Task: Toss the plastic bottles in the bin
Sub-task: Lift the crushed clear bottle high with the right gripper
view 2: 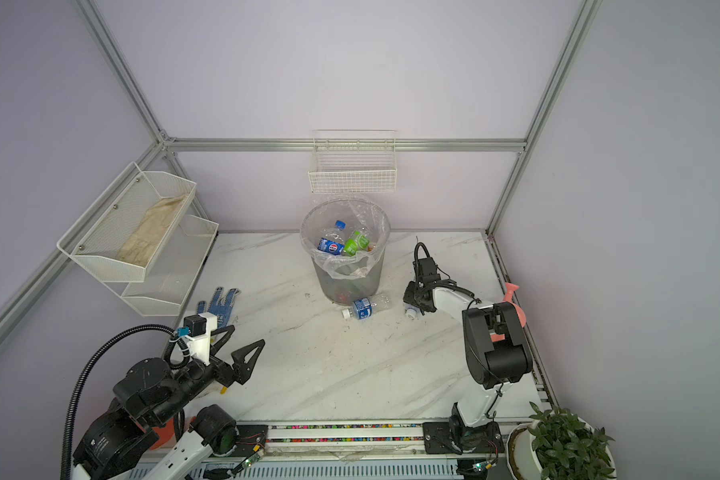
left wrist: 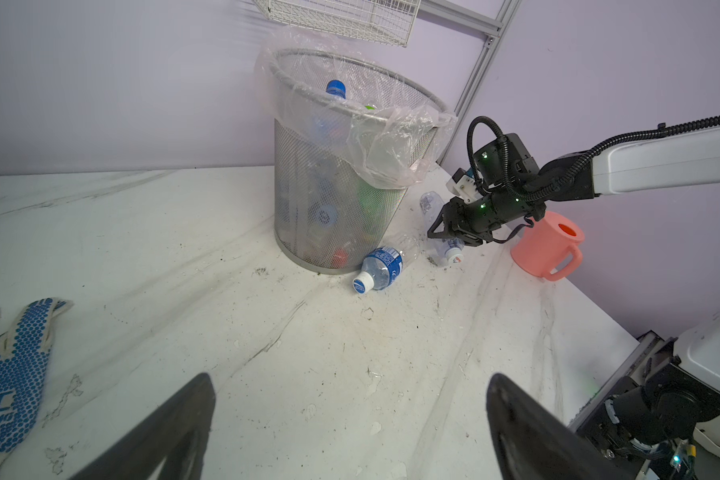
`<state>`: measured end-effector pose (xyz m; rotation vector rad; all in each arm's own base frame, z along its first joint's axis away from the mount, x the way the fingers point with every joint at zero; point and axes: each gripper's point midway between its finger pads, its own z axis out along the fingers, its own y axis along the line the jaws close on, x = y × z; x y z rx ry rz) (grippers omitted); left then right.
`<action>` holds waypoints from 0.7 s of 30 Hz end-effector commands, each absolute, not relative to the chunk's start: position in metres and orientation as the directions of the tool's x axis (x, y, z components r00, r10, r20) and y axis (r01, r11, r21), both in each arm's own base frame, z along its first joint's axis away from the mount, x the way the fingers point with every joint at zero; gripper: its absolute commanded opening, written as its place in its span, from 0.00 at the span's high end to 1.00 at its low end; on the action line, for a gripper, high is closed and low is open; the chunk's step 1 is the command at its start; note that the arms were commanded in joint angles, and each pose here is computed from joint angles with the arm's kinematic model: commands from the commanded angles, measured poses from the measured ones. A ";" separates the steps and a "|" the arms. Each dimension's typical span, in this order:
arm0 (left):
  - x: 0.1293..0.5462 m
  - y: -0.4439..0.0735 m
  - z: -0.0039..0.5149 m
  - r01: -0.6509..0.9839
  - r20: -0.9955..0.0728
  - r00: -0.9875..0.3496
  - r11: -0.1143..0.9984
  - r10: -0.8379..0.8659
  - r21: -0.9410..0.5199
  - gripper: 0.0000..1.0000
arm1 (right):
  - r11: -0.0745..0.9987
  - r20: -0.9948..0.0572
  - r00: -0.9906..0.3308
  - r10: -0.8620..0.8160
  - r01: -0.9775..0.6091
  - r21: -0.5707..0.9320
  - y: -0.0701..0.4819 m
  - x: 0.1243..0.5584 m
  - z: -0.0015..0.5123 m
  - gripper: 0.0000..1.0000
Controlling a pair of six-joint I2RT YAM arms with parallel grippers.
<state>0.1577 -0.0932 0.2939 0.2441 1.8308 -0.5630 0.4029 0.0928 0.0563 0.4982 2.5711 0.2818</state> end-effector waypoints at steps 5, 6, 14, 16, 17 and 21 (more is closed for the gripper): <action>0.163 -0.097 0.285 0.432 -0.932 -0.346 0.863 -0.109 -0.261 0.00 | 0.909 -0.472 -0.787 0.397 0.267 0.319 0.093 0.403 0.098 1.00; 0.163 -0.098 0.285 0.433 -0.932 -0.346 0.862 -0.110 -0.262 0.00 | 0.911 -0.487 -0.779 0.395 0.263 0.318 0.092 0.404 0.108 1.00; 0.164 -0.099 0.284 0.433 -0.930 -0.353 0.863 -0.105 -0.262 0.00 | 0.885 -0.660 -0.615 0.431 0.147 0.441 0.093 0.405 0.258 1.00; 0.164 -0.099 0.284 0.432 -0.930 -0.353 0.863 -0.104 -0.261 0.00 | 0.870 -0.710 -0.542 0.450 0.088 0.485 0.093 0.396 0.311 1.00; 0.164 -0.099 0.284 0.433 -0.930 -0.353 0.863 -0.105 -0.261 0.00 | 0.860 -0.729 -0.507 0.459 0.048 0.508 0.095 0.391 0.338 1.00; 0.164 -0.098 0.284 0.431 -0.931 -0.349 0.864 -0.107 -0.261 0.00 | 0.804 -0.784 -0.377 0.494 -0.146 0.576 0.104 0.358 0.441 1.00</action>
